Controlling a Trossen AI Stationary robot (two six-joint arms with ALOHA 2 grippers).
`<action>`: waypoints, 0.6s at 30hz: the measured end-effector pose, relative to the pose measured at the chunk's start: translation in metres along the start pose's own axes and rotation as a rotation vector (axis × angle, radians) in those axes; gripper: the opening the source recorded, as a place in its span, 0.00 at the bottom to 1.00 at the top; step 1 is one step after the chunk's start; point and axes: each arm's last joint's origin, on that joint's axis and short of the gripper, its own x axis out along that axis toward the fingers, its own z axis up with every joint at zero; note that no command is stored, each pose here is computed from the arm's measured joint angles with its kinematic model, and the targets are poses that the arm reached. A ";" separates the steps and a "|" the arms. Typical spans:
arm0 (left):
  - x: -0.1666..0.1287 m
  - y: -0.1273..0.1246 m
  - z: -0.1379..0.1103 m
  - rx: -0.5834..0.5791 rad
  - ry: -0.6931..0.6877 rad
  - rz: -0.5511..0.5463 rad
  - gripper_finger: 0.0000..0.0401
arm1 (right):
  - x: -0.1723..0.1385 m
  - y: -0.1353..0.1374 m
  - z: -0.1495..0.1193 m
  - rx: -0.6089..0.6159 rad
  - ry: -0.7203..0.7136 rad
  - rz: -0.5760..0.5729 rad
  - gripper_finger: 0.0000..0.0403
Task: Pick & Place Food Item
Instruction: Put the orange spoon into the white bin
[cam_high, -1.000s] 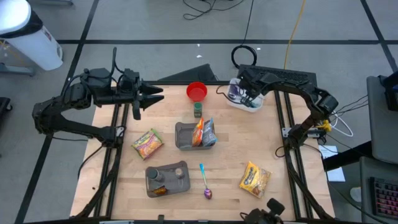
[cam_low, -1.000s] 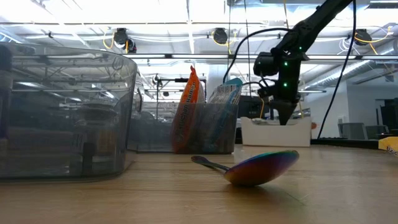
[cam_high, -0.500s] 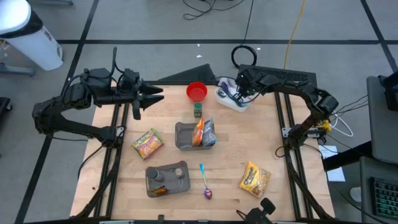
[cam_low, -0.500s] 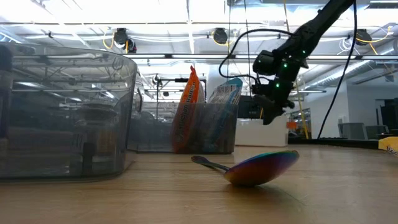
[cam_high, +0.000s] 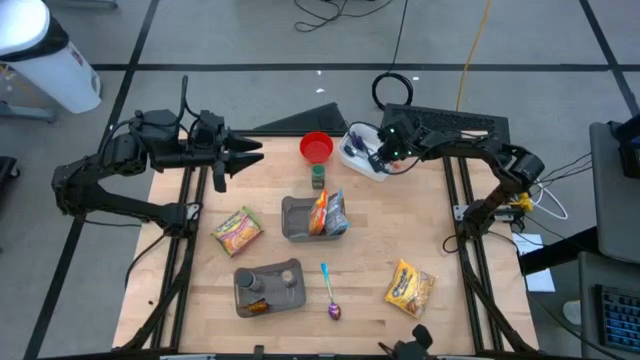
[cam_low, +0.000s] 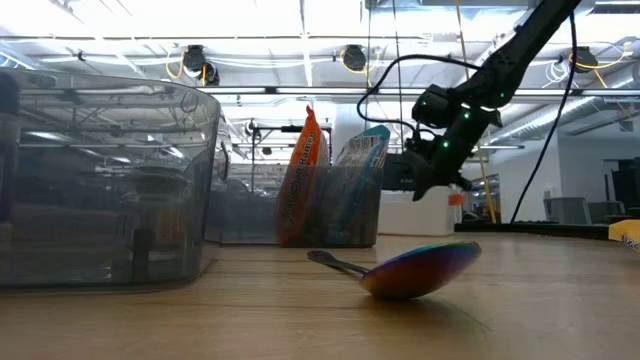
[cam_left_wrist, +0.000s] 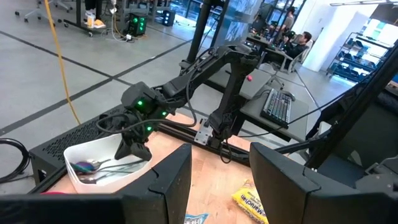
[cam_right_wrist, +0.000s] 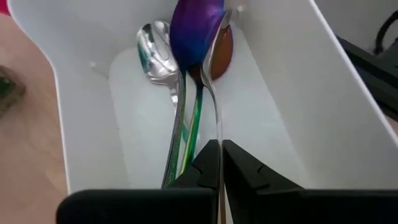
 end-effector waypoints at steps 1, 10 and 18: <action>0.000 0.000 0.000 0.000 0.000 0.000 0.42 | 0.000 0.000 0.000 0.005 -0.002 0.011 0.00; 0.000 0.000 0.000 -0.003 0.000 0.000 0.42 | 0.000 -0.001 -0.002 0.017 0.030 0.105 0.12; 0.000 0.000 0.000 -0.001 0.000 0.001 0.42 | -0.008 -0.014 -0.010 0.012 0.135 0.075 0.31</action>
